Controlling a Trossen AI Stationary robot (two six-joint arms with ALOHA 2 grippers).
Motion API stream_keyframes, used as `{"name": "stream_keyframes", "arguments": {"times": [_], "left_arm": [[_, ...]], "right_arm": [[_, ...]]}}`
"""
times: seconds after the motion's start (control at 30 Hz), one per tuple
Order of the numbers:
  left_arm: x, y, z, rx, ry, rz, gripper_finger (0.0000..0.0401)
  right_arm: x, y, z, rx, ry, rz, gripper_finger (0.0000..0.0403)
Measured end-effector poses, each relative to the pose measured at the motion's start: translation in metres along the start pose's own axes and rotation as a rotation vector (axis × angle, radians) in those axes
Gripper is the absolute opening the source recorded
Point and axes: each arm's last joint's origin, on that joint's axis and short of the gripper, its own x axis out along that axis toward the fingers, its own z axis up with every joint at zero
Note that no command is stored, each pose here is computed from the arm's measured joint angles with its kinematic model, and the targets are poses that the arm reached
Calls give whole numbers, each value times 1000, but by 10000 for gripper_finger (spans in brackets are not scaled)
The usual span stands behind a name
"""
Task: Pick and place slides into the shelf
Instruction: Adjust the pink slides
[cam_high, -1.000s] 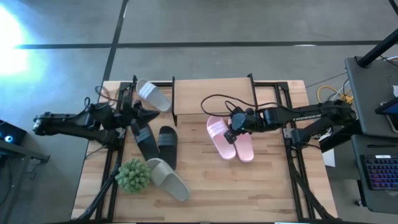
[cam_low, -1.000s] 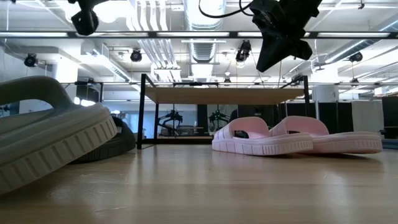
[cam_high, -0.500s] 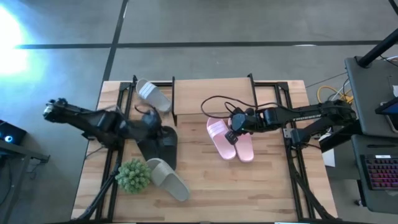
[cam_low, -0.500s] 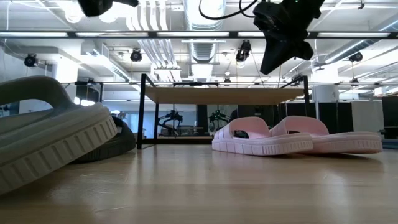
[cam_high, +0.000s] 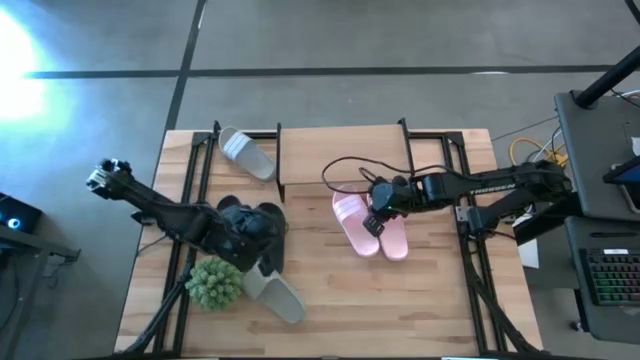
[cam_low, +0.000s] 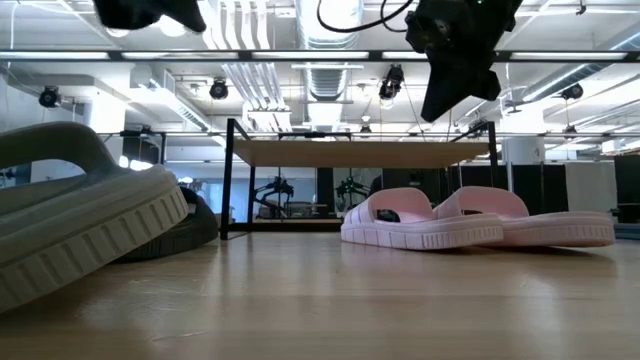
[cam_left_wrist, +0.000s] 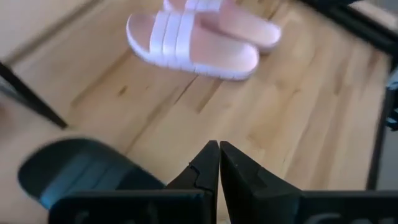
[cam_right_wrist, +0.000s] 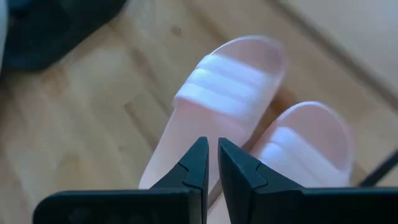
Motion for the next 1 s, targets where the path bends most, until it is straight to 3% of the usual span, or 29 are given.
{"name": "stream_keyframes", "arguments": {"times": [0.13,0.27,0.4,0.57,0.7,0.8,1.0], "left_arm": [[6,-4,-5,-103,-16,25,0],[19,-4,-9,-162,-8,44,0],[41,-5,-10,-96,5,97,0],[74,-12,0,12,-37,76,0],[104,-4,14,27,-7,60,0],[127,-1,27,42,-11,-11,0],[166,9,39,11,-36,-33,0]], "right_arm": [[7,6,-4,-89,34,8,28],[8,5,-3,-94,1,-38,28],[-4,2,0,-87,-76,-76,28],[-33,-4,3,-64,-169,-39,28],[-59,-13,2,-31,-244,-4,28],[-76,-21,-1,-3,-281,19,28],[-103,-39,-13,24,-327,-17,28]]}}
